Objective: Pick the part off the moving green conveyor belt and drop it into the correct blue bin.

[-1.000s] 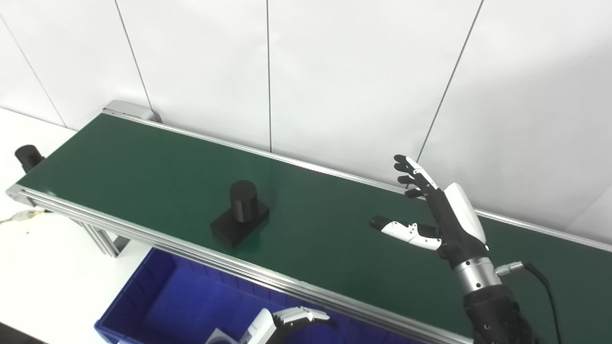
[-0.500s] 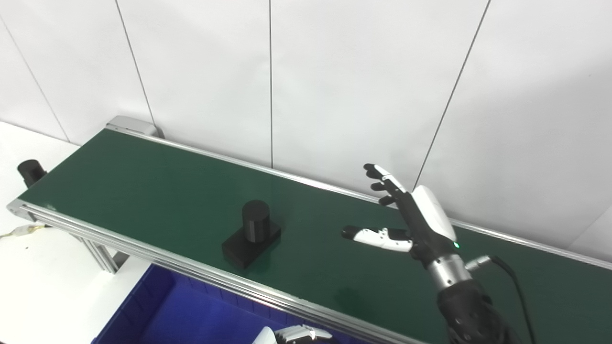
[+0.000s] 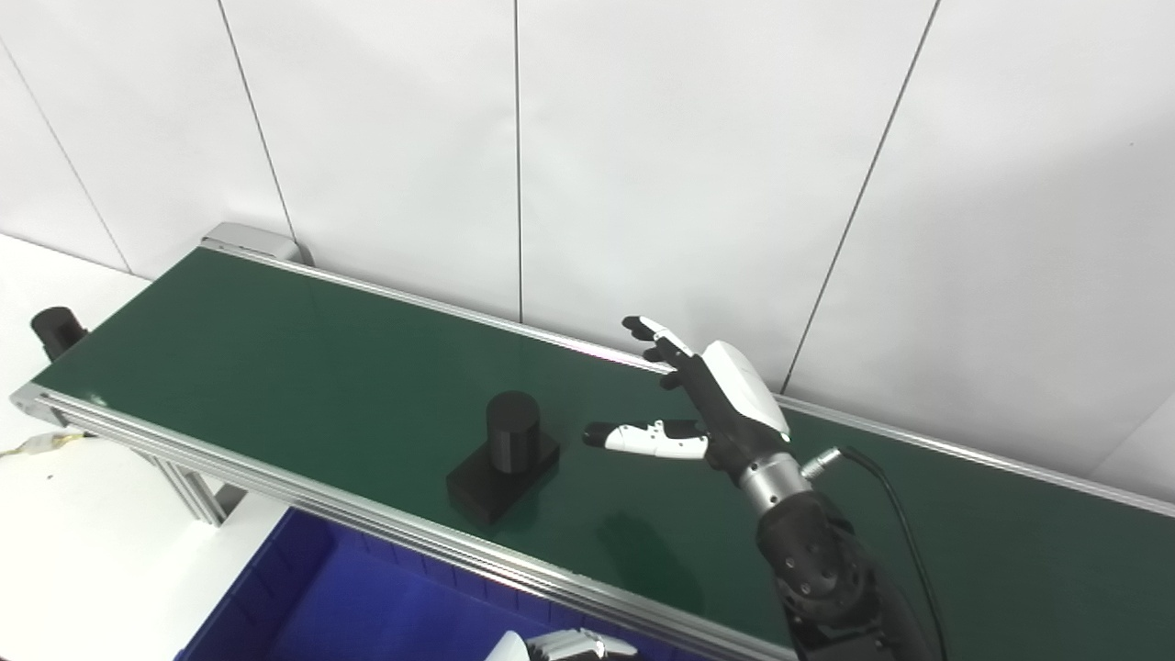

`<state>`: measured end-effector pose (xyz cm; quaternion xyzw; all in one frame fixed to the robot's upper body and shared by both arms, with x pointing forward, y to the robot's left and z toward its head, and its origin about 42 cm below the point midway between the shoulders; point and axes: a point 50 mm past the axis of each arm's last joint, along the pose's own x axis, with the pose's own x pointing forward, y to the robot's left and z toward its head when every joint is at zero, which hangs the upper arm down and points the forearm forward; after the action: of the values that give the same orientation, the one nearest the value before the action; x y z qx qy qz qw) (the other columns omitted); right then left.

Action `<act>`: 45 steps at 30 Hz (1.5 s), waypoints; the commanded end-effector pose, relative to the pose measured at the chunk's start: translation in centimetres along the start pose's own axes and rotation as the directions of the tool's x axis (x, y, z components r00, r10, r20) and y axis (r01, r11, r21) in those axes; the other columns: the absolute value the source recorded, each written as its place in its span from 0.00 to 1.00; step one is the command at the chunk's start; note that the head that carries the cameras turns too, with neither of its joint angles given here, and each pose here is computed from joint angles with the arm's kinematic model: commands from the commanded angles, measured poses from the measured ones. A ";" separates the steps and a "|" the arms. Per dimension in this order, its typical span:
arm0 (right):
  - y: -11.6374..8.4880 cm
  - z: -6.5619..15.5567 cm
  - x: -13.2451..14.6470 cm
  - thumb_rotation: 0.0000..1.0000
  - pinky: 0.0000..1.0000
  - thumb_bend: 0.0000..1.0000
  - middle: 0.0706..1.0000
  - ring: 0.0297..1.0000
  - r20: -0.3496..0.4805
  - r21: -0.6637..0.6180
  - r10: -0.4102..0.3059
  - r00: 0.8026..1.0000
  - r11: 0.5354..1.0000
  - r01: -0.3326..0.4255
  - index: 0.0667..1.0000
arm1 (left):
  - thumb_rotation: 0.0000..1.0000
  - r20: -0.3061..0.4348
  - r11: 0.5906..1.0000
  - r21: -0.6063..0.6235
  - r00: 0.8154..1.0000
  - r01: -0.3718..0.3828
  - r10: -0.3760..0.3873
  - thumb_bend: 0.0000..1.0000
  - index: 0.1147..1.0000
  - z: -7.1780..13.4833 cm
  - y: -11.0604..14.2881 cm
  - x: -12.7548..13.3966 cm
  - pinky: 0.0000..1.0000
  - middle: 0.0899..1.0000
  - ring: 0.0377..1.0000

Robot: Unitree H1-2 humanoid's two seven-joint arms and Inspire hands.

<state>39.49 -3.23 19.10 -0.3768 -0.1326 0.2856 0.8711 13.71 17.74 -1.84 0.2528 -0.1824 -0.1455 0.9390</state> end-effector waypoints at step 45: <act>6.5 -1.3 4.8 0.00 0.33 0.52 0.44 0.36 -0.009 -0.008 -0.027 1.000 1.000 0.027 0.46 | 0.65 0.048 1.000 -0.028 0.999 -0.003 0.004 0.84 0.66 0.5 0.3 0.1 0.54 0.64 0.60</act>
<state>41.11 1.04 11.41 -0.4040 -0.0745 0.2789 0.8680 12.82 17.19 -1.92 0.2481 -0.1855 -0.1627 0.9368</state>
